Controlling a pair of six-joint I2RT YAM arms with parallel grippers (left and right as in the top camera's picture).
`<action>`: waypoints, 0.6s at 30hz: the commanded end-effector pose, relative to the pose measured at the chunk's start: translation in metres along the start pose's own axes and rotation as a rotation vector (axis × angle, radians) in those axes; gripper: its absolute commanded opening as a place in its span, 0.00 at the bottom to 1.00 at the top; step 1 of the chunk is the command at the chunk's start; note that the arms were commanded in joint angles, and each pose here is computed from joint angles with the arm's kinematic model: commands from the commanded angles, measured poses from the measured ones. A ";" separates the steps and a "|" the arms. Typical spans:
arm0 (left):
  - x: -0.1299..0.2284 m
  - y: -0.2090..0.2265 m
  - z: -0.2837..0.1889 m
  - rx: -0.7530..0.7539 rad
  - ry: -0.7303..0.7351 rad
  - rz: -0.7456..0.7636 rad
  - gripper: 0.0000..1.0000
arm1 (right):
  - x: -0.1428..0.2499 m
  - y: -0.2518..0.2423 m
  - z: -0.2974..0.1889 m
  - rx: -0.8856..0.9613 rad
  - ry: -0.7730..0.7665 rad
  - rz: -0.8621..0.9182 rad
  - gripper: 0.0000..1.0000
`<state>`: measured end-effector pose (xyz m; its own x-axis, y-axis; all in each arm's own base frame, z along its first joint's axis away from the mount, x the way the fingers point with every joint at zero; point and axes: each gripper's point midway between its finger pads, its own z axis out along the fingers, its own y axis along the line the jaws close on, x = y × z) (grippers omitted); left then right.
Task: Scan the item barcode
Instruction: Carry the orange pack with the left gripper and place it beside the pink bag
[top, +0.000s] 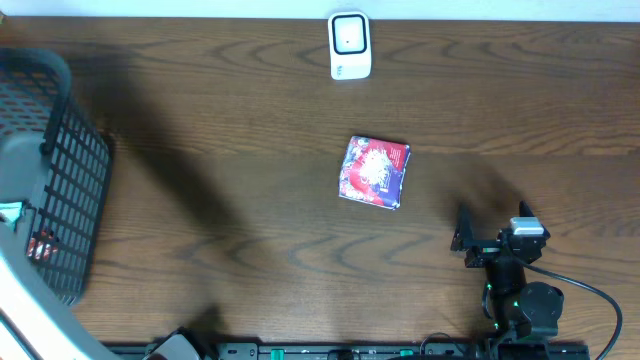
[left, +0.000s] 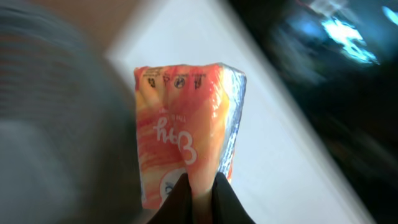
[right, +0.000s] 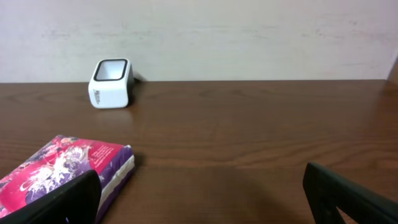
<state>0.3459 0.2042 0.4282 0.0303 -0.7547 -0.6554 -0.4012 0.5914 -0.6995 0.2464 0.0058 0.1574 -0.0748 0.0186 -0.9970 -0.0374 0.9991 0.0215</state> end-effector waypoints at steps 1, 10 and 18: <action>0.067 -0.096 -0.021 0.320 0.219 0.049 0.07 | 0.001 -0.002 0.000 0.011 0.001 0.012 0.99; 0.256 -0.186 -0.040 0.510 0.534 0.524 0.08 | 0.001 -0.002 0.000 0.011 0.001 0.012 0.99; 0.437 -0.109 -0.013 0.168 0.883 0.937 0.07 | 0.001 -0.002 0.000 0.011 0.001 0.012 0.99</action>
<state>0.3800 -0.1905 0.2729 -0.8051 -0.0544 -0.5906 0.1829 0.9245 -0.3345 0.2464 0.0058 0.1574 -0.0752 0.0186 -0.9970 -0.0374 0.9991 0.0215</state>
